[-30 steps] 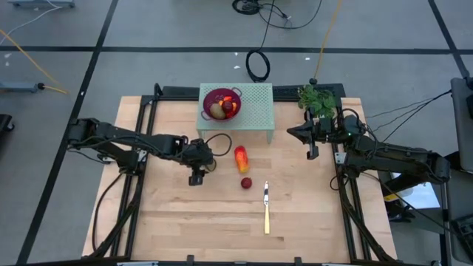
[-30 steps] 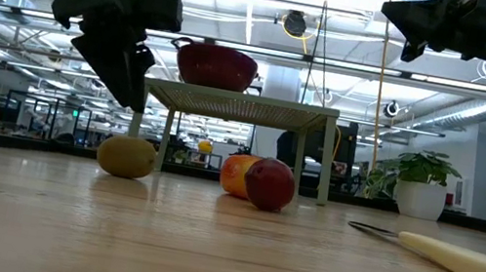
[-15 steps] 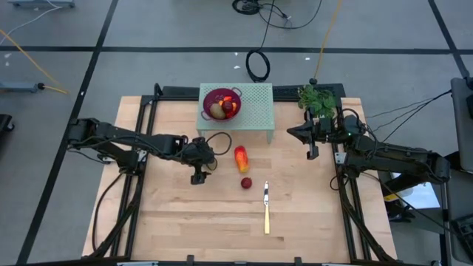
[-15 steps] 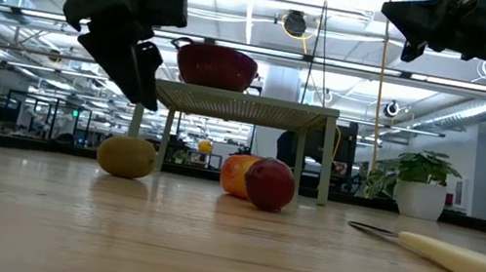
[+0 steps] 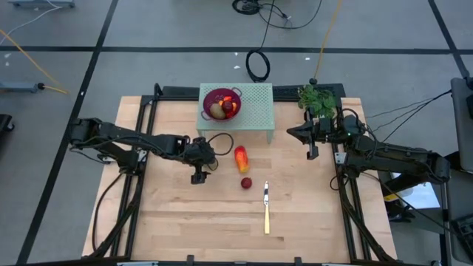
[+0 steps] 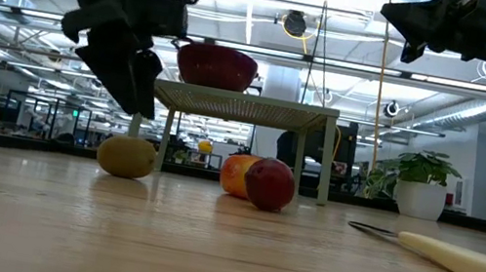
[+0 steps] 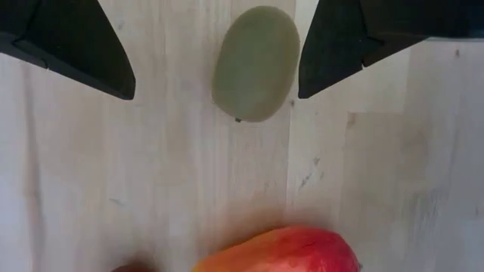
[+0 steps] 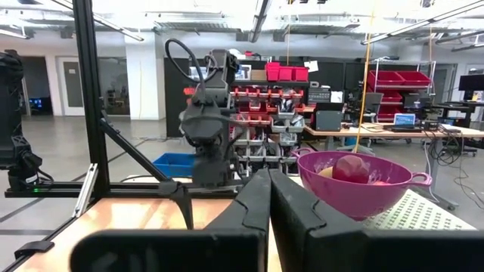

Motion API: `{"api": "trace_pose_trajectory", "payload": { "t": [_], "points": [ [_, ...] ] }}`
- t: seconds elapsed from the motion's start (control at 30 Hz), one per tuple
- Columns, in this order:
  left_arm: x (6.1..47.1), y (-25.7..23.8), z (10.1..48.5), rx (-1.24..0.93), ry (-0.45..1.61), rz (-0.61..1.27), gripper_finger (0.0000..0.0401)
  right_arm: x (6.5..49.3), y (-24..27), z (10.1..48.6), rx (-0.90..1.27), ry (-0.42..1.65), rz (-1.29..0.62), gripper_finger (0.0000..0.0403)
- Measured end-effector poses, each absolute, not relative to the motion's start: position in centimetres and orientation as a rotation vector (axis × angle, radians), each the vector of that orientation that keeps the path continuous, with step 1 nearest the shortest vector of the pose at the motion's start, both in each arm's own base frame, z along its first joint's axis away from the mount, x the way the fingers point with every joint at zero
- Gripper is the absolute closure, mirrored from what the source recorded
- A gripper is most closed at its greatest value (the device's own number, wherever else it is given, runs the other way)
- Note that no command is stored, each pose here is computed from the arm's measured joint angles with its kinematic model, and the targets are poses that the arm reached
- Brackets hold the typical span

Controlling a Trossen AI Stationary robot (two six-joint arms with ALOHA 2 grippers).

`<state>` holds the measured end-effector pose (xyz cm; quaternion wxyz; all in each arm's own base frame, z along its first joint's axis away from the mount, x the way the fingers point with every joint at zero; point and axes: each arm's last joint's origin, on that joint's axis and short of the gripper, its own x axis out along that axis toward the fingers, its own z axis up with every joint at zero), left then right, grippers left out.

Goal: Pick & Place Fruit
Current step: Put the kiwi into violet strainer bowl on the shelf

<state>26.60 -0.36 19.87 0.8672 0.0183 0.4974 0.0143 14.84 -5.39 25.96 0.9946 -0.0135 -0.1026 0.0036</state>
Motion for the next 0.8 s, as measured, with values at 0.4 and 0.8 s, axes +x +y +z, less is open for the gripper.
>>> {"api": "trace_pose_trajectory", "payload": {
  "t": [0.4, 0.8],
  "points": [
    [27.4, 1.0, 17.8, 0.035, 1.117, 0.052, 0.004, 14.8, -5.4, 25.9, -0.025, -0.202, 0.007, 0.0403],
    [27.4, 1.2, 17.4, 0.045, 1.147, 0.011, 0.004, 15.0, -5.4, 24.7, -0.051, -0.085, 0.045, 0.0403]
  ]
}}
